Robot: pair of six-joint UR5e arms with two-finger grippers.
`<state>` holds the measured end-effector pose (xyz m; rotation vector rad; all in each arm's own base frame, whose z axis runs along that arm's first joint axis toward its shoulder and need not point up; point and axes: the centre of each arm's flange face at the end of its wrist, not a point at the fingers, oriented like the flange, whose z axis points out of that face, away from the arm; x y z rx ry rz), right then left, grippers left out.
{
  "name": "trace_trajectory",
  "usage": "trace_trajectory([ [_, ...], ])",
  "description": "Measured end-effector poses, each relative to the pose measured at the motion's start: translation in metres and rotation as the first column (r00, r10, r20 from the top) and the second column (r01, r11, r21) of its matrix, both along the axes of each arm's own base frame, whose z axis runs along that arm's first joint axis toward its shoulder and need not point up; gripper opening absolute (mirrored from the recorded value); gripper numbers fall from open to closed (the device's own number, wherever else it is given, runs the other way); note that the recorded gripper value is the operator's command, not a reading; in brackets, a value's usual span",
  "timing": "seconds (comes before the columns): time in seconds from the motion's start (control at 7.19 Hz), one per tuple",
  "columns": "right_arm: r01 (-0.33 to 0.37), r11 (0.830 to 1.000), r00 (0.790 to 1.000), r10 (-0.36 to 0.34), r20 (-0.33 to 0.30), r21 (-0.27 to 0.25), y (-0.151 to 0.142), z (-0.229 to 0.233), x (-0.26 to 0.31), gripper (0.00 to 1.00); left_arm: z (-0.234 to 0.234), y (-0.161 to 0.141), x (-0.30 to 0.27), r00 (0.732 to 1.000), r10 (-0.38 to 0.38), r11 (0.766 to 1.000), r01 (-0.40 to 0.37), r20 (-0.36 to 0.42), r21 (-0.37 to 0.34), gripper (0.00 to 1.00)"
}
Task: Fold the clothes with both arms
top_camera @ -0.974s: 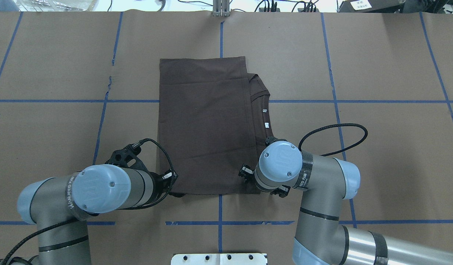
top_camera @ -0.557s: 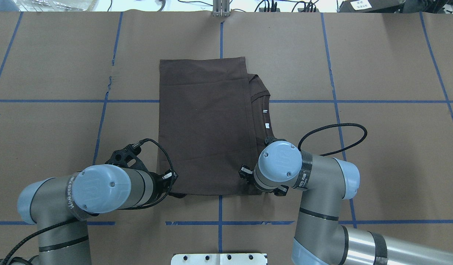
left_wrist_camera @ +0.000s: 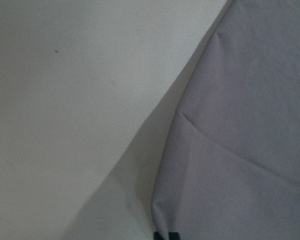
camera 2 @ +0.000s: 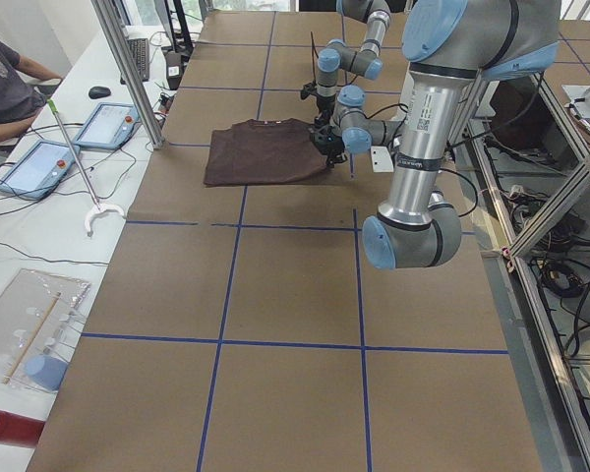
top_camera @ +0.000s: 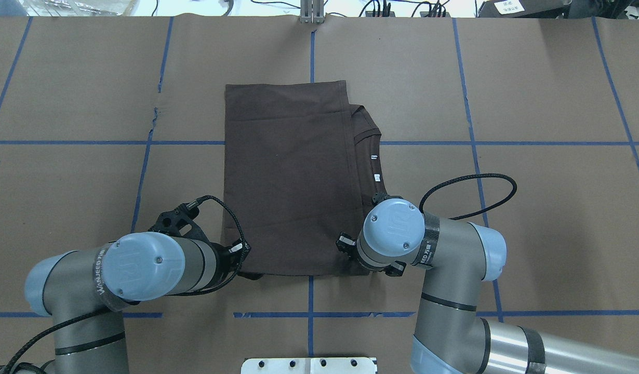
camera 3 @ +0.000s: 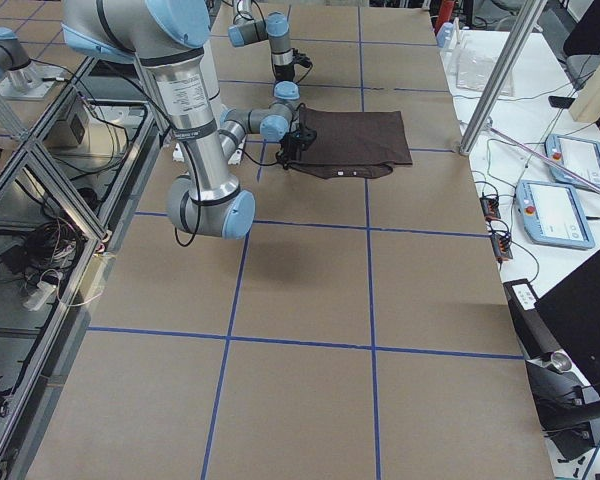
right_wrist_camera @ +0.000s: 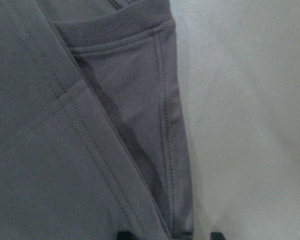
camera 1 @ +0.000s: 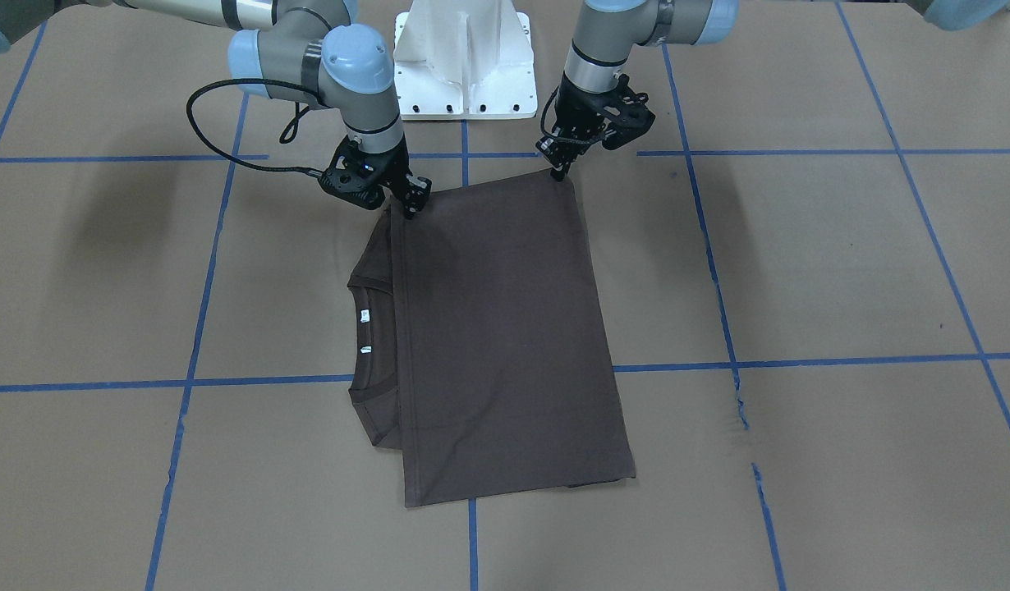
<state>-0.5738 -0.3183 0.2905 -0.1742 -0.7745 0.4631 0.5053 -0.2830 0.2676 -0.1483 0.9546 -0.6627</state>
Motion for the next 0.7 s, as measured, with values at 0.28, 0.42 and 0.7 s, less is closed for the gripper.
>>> trace_trajectory([
  [0.28, 0.0, 1.0, 1.0, 0.0, 0.006, 0.005, -0.0015, -0.0026, 0.001, 0.0, -0.0003, 0.0005, 0.0006, 1.0, 0.002, 1.0, -0.002, 0.0, 0.0, 0.0],
  [0.42, 0.0, 1.0, 1.0, 0.0, 0.009, 0.008, -0.0025, -0.0038, 0.0017, 0.0, 0.0, 0.0005, 0.001, 1.0, 0.002, 1.0, -0.002, 0.001, 0.0, 0.0],
  [0.7, -0.004, 1.0, 1.0, 0.004, 0.017, 0.012, -0.0058, -0.0082, 0.0033, 0.0, 0.0002, 0.0003, 0.0021, 1.0, 0.002, 1.0, -0.002, 0.001, -0.001, 0.0],
])
